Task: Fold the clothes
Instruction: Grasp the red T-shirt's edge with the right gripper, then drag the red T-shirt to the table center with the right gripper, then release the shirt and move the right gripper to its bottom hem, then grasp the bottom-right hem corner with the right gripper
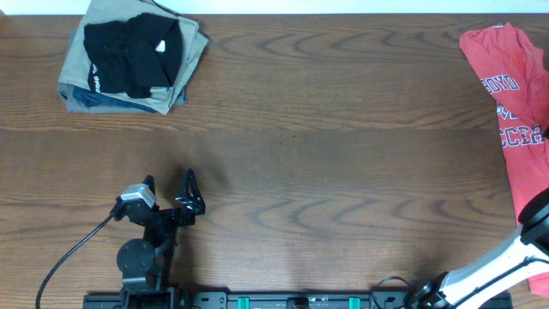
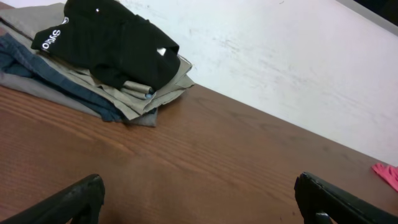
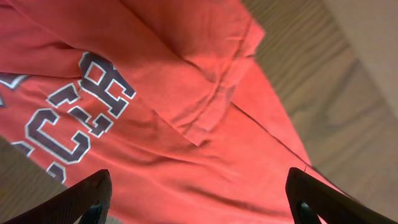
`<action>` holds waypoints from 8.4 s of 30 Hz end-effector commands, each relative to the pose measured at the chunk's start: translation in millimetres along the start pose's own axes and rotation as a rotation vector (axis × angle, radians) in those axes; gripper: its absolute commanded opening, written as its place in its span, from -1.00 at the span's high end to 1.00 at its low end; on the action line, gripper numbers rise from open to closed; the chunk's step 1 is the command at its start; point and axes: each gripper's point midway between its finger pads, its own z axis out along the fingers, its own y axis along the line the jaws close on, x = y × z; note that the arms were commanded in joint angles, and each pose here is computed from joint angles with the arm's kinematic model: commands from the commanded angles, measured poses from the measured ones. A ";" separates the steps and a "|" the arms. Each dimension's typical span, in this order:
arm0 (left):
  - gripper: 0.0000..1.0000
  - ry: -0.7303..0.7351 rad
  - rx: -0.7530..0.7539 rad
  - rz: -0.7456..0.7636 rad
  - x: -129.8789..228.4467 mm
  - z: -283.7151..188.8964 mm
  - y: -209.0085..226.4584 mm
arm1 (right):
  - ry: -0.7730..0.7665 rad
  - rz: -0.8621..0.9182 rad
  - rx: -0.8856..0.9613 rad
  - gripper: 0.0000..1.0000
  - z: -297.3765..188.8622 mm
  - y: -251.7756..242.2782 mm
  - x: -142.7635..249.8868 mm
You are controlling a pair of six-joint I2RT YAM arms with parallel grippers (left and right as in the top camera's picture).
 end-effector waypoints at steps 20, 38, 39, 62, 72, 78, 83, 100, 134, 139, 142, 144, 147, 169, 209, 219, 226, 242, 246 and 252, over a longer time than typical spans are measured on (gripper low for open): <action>-0.96 0.044 -0.009 -0.007 14.2 0.8 5.1 | 0.069 0.010 0.002 -0.41 81.5 -7.7 8.4; -0.96 0.044 -0.009 -0.007 14.2 0.8 5.1 | 0.093 -0.011 0.020 0.37 94.2 -7.9 14.5; -0.96 0.044 -0.010 -0.007 14.2 0.8 5.2 | 0.093 -0.011 0.020 0.43 94.1 -8.0 14.4; -0.96 0.044 -0.009 -0.007 14.2 0.8 5.1 | -0.157 0.115 -0.059 0.97 -25.9 -4.8 -37.2; -0.96 0.044 -0.009 -0.007 14.2 0.8 5.1 | -0.372 -0.025 -0.405 0.97 -143.6 110.3 -56.1; -0.96 0.044 -0.009 -0.007 14.2 0.8 5.1 | -0.424 -0.244 -0.639 0.97 -213.1 237.9 -19.6; -0.96 0.044 -0.009 -0.007 14.2 0.8 5.1 | -0.403 -0.468 -0.796 0.97 -261.9 345.9 54.8; -0.96 0.044 -0.009 -0.007 14.2 0.8 5.1 | -0.316 -1.035 -1.151 0.97 -398.1 492.6 360.0; -0.96 0.044 -0.009 -0.007 14.2 0.8 5.1 | -0.309 -0.821 -0.689 -0.98 -316.9 448.4 293.6; -0.96 0.044 -0.010 -0.007 14.2 0.8 5.2 | -0.306 -0.691 -0.519 -0.99 -274.2 418.5 236.5; -0.96 0.044 -0.009 -0.007 14.2 0.8 5.1 | -0.230 -0.577 -0.514 -0.98 -249.1 409.9 226.7; -0.95 0.044 -0.009 -0.007 14.2 0.8 5.1 | -0.208 -0.526 -0.528 -0.98 -235.1 409.7 220.6; -0.96 0.044 -0.009 -0.007 14.2 0.8 5.1 | -0.171 -0.503 -0.582 -0.98 -217.0 415.2 220.6; -0.96 0.044 -0.009 -0.007 14.2 0.8 5.1 | -0.089 -0.421 -0.640 -0.98 -272.4 339.0 227.4; -0.96 0.044 -0.009 -0.007 14.2 0.8 5.1 | -0.108 0.368 -0.116 -0.99 -286.3 48.0 231.4; -0.95 0.044 -0.009 -0.007 14.2 0.8 5.1 | 0.092 0.463 -0.124 -0.98 -202.9 43.7 230.7; -0.95 0.044 -0.009 -0.007 14.2 0.8 5.1 | 0.257 0.589 -0.157 -0.99 -139.0 43.6 246.7; -0.96 0.044 -0.009 -0.007 14.2 0.8 5.1 | 0.455 0.764 -0.088 -0.98 -55.9 31.0 303.2; -0.96 0.044 -0.009 -0.007 14.2 0.8 5.1 | 0.447 0.825 -0.083 -0.99 -49.3 21.5 303.3; -0.96 0.044 -0.009 -0.007 14.2 0.8 5.1 | 0.407 0.806 -0.118 -0.98 -42.6 14.2 295.2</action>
